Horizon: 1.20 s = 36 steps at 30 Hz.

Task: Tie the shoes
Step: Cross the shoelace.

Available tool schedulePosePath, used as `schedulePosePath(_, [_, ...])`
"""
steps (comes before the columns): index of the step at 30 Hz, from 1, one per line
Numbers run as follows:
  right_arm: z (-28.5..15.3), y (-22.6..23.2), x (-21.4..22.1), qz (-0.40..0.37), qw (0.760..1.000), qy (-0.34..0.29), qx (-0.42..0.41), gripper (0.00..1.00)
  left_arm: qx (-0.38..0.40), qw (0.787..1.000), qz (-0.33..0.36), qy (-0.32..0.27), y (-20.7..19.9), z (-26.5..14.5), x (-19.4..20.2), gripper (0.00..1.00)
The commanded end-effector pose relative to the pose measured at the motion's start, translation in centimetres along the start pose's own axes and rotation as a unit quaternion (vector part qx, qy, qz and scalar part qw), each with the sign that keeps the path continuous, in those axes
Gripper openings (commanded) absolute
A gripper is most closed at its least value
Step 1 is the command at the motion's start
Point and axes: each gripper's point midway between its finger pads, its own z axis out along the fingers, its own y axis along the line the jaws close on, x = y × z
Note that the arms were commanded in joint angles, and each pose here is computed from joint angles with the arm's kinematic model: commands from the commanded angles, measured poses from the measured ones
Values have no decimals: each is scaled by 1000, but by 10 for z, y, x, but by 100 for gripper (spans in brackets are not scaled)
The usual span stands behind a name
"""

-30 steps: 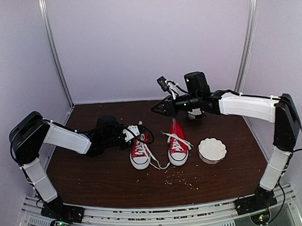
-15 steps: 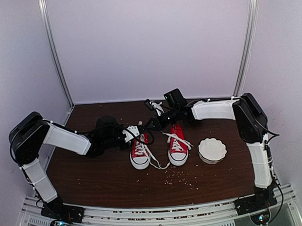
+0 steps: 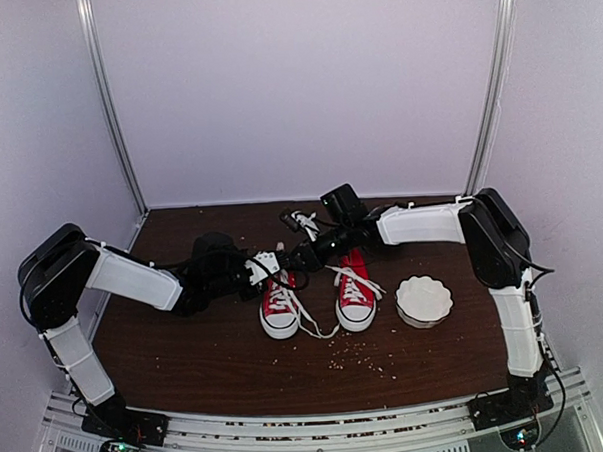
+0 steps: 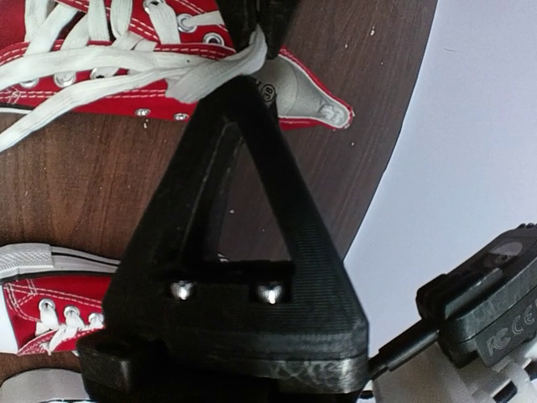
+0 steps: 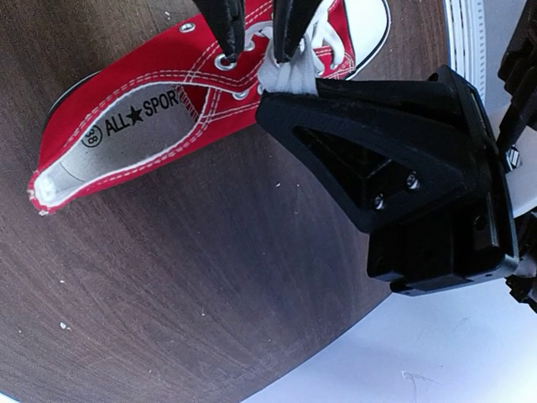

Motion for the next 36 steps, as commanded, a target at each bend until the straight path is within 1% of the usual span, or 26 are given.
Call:
schedulePosePath(1, [7,8,7,-15,1000,10,-19,12,-36,999,3,-30,21,-3,-22,0])
schedulePosePath(5, [10,13,9,-21,999,11,-27,12,-36,999,3,-27,21,-2,-22,0])
schedulePosePath(12, [9,3,12,-24,1000,9,2,9,-37,999,6,-26,20,-2,-22,0])
schedulePosePath(14, [6,-2,9,-24,1000,1,12,8,-38,999,5,-27,20,-2,-22,0])
schedulePosePath(17, [-7,-13,1,-9,999,-26,24,7,-37,999,6,-27,20,-3,-22,0])
schedulePosePath(19, [-11,-16,0,-4,999,-30,27,7,-37,999,6,-28,20,-3,-22,0])
schedulePosePath(22, [-5,-6,6,-18,1000,-16,3,8,-37,999,6,-28,20,-3,-21,0])
schedulePosePath(25, [1,3,8,-22,999,-21,-25,10,-37,999,6,-27,20,-3,-22,0])
schedulePosePath(36, [12,6,7,-20,999,-21,-43,11,-37,999,8,-26,19,-2,-21,0])
